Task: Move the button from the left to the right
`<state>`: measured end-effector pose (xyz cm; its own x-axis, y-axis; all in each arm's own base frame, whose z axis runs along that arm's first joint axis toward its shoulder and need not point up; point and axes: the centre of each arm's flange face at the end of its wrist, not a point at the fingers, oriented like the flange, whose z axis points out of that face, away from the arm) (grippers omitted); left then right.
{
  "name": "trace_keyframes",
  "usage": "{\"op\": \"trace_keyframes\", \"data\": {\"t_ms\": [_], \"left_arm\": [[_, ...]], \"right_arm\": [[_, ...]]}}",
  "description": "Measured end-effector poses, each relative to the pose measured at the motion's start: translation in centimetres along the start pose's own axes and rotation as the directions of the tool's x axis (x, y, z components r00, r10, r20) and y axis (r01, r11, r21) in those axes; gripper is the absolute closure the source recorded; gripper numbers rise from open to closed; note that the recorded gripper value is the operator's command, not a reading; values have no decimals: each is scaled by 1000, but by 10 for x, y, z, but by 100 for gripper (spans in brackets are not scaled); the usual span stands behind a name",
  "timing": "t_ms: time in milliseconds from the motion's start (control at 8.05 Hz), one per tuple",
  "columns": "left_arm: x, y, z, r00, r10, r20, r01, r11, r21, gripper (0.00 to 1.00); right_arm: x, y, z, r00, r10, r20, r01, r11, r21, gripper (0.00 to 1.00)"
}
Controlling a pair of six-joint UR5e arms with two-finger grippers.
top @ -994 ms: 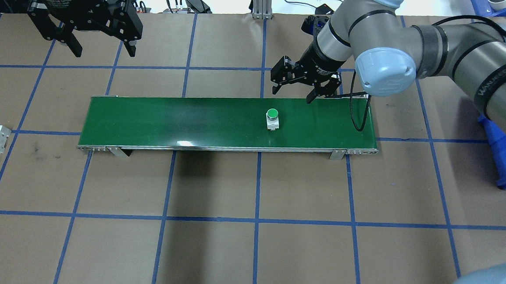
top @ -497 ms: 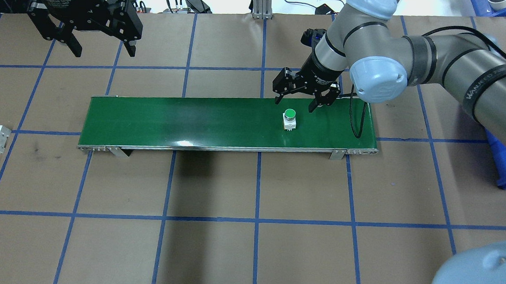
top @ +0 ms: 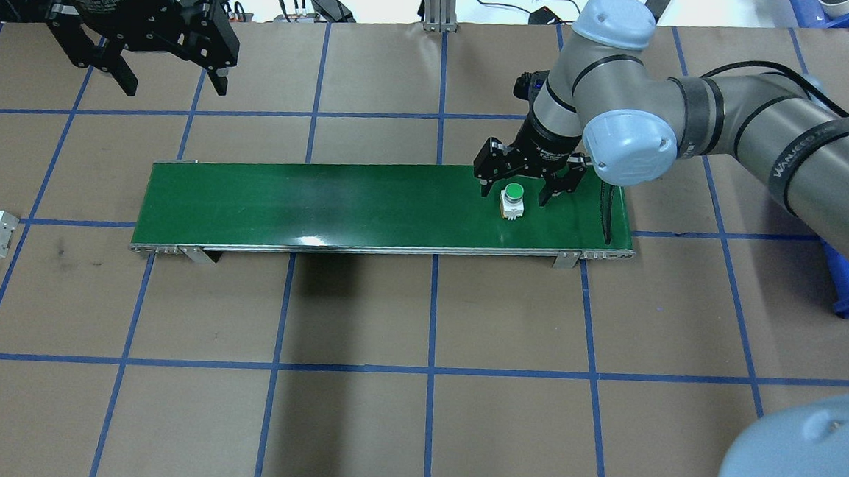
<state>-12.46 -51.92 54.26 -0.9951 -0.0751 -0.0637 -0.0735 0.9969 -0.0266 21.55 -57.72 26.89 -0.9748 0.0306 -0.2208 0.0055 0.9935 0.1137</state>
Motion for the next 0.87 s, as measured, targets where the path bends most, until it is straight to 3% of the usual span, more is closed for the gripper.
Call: {"op": "trace_keyframes", "data": {"t_ms": [124,497,870], "left_arm": [[0,0,0,1000,0,0,0,1000,0,0],[0,0,0,1000,0,0,0,1000,0,0],[0,0,-1,1000,0,1,0,1000,1,0]], "right_arm": [[2,0,1,1000,-3,-14,3,1000,-2,100],[8,5,11,998,-40,-46,38,999,-38,100],[13,0,-14,993,-43,-110,42,999,-11,100]]}}
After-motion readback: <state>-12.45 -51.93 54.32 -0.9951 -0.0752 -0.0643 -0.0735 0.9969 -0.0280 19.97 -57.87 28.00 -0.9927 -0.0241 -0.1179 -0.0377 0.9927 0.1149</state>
